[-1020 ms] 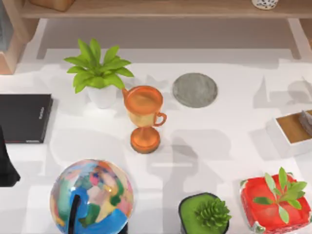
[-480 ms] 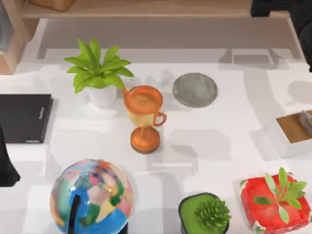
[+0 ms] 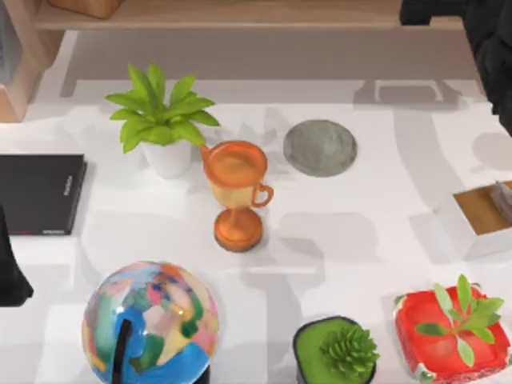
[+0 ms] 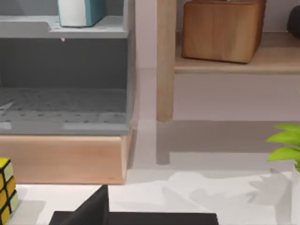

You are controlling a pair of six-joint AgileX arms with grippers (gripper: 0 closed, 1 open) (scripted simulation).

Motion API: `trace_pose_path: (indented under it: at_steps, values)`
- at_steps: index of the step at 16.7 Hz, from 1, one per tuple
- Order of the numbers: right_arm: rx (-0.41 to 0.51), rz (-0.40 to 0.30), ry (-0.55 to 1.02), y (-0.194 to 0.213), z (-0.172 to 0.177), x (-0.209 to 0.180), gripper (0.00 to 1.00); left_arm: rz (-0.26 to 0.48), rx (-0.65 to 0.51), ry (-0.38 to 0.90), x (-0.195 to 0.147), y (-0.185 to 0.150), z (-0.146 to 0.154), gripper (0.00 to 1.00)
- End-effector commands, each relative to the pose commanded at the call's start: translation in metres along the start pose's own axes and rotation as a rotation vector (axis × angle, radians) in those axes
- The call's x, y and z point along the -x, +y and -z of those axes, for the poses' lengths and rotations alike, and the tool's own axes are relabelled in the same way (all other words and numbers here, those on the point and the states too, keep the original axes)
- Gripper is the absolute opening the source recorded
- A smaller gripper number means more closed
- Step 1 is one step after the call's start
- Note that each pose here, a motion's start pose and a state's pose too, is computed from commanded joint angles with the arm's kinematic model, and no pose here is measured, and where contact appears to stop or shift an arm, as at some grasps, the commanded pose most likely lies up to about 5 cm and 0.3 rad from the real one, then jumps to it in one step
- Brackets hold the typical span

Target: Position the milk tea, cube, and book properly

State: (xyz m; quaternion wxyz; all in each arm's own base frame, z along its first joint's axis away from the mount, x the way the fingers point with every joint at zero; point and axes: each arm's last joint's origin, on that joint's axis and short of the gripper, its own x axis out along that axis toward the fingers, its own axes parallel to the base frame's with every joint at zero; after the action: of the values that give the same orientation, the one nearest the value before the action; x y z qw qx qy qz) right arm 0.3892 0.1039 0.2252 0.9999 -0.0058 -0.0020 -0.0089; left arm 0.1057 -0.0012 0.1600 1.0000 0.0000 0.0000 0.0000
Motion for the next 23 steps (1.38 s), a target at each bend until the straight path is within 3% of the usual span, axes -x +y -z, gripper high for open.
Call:
trace_pose_path:
  at_steps: [10, 16, 23]
  values:
    - [-0.002, -0.003, -0.006, 0.003, -0.002, -0.073, 1.00, 0.000, 0.000, 0.000, 0.000, 0.000, 0.000, 1.00]
    - [-0.001, -0.003, -0.004, 0.002, -0.001, -0.080, 1.00, 0.000, 0.000, 0.000, 0.000, 0.000, 0.000, 1.00]
    - [-0.001, -0.003, -0.004, 0.002, -0.001, -0.080, 0.47, 0.000, 0.000, 0.000, 0.000, 0.000, 0.000, 1.00]
